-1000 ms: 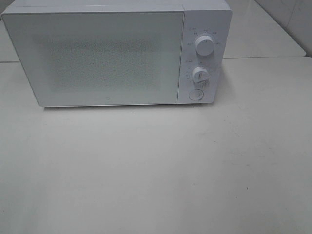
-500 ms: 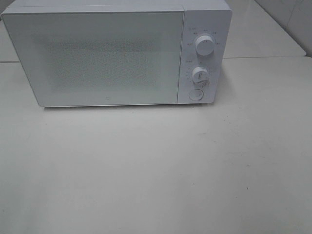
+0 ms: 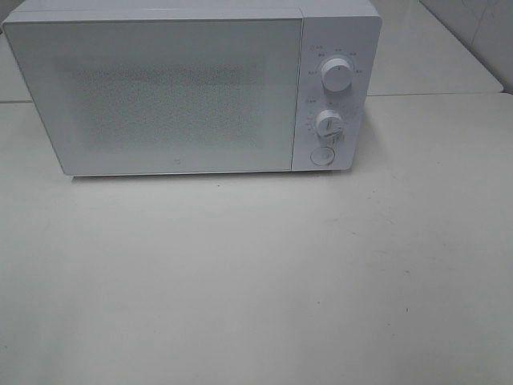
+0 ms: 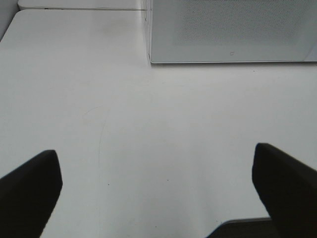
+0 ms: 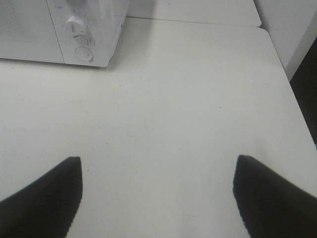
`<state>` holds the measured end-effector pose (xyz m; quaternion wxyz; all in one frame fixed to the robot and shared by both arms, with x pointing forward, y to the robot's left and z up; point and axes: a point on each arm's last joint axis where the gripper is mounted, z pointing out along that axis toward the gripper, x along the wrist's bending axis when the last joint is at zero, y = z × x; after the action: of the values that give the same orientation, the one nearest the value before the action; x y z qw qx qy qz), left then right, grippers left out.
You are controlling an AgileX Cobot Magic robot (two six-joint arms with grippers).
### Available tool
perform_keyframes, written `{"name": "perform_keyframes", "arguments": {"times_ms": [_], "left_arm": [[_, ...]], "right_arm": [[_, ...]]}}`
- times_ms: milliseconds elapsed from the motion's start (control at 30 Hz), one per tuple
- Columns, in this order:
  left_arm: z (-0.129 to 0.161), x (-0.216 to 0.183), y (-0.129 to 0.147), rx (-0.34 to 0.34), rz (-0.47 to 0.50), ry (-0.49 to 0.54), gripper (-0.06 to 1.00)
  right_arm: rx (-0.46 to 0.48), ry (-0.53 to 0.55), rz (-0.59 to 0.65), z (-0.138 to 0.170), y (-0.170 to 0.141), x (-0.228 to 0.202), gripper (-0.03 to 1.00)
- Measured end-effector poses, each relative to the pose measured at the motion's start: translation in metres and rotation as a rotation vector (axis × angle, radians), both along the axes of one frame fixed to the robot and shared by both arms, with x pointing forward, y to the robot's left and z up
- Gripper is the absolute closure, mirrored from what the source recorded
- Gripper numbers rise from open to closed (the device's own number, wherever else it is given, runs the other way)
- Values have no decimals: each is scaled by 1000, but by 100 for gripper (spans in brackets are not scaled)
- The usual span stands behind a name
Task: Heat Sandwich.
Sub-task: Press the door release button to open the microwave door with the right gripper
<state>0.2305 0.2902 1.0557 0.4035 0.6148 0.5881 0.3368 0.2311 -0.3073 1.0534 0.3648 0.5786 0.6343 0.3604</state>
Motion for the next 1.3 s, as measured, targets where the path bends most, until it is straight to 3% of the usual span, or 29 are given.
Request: {"name": "perform_keyframes", "arguments": {"times_ms": [633, 1300], "left_arm": [[0, 0, 0, 0, 0, 0, -2], [0, 0, 0, 0, 0, 0, -2]], "right_arm": [[21, -140, 40, 33, 12, 63, 20], [62, -98, 48, 22, 27, 156, 20]]}}
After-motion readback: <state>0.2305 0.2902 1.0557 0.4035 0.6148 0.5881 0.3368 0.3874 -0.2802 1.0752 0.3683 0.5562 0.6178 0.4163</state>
